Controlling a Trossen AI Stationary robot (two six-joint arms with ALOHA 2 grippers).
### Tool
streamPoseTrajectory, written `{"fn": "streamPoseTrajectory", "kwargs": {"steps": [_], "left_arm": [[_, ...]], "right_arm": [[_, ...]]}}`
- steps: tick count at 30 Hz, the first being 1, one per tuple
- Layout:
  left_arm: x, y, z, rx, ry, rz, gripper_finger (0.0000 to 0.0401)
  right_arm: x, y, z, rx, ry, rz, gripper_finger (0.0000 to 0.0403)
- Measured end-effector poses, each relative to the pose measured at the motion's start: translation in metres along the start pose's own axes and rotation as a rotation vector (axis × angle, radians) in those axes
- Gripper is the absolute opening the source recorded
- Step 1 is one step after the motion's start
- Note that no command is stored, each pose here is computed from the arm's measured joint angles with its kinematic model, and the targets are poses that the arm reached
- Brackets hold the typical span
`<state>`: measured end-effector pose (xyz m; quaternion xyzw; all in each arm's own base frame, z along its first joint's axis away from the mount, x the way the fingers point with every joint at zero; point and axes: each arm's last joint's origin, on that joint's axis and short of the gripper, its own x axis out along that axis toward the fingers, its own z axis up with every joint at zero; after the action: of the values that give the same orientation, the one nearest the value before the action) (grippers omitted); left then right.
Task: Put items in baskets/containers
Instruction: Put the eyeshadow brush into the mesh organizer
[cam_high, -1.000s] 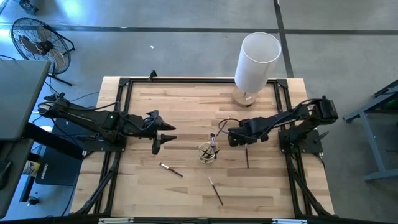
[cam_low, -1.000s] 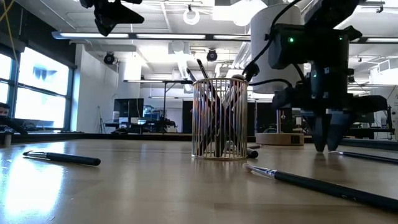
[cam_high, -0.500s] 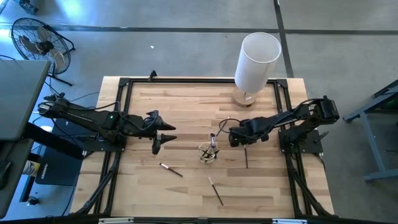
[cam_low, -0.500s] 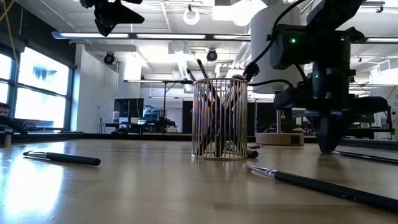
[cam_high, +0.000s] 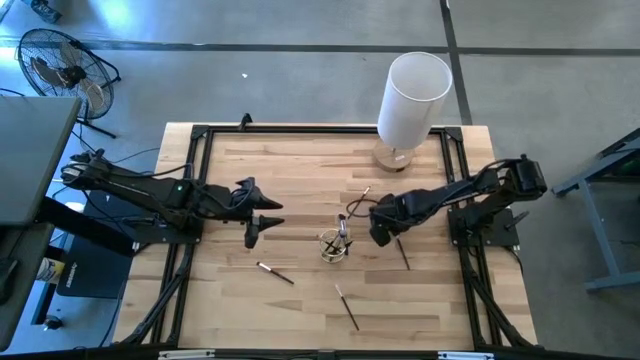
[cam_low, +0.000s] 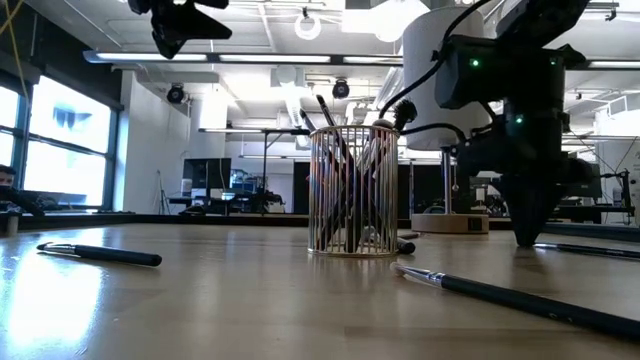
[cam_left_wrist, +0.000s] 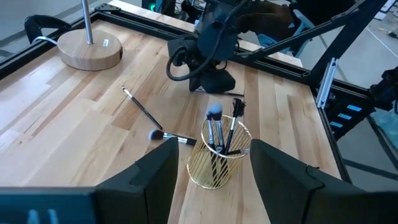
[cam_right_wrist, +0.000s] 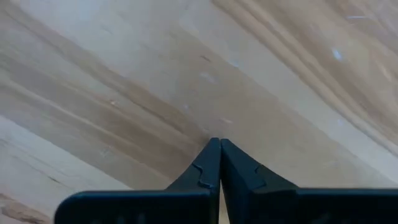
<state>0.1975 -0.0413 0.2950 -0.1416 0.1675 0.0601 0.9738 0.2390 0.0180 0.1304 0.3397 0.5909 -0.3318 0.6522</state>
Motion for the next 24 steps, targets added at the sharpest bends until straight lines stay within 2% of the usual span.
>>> {"fn": "streamPoseTrajectory", "kwargs": {"steps": [3, 5, 7, 11, 15, 18, 24], "left_arm": [[0.002, 0.000, -0.001, 0.002, 0.008, 0.004, 0.0198], [0.001, 0.000, 0.000, 0.000, 0.001, 0.001, 0.0198], [0.002, 0.000, 0.000, 0.000, 0.001, 0.000, 0.0198], [0.003, -0.001, -0.001, -0.007, 0.003, 0.003, 0.0198], [0.003, -0.001, 0.000, -0.009, -0.005, 0.002, 0.0198], [0.003, -0.001, 0.000, -0.010, -0.006, 0.005, 0.0198], [0.003, -0.001, 0.000, -0.009, -0.005, 0.005, 0.0198]], "right_arm": [[-0.005, 0.006, -0.005, -0.026, -0.009, 0.019, 0.0001], [-0.014, 0.014, -0.010, -0.049, -0.009, 0.079, 0.0000], [-0.030, 0.020, -0.014, -0.056, -0.060, 0.137, 0.0000], [-0.054, 0.025, -0.027, -0.083, -0.210, 0.166, 0.0000], [-0.080, 0.026, -0.042, -0.110, -0.334, 0.245, 0.0000], [-0.092, 0.027, -0.053, -0.150, -0.485, 0.278, 0.0000], [-0.116, 0.048, -0.070, -0.263, -0.943, 0.392, 0.0000]]}}
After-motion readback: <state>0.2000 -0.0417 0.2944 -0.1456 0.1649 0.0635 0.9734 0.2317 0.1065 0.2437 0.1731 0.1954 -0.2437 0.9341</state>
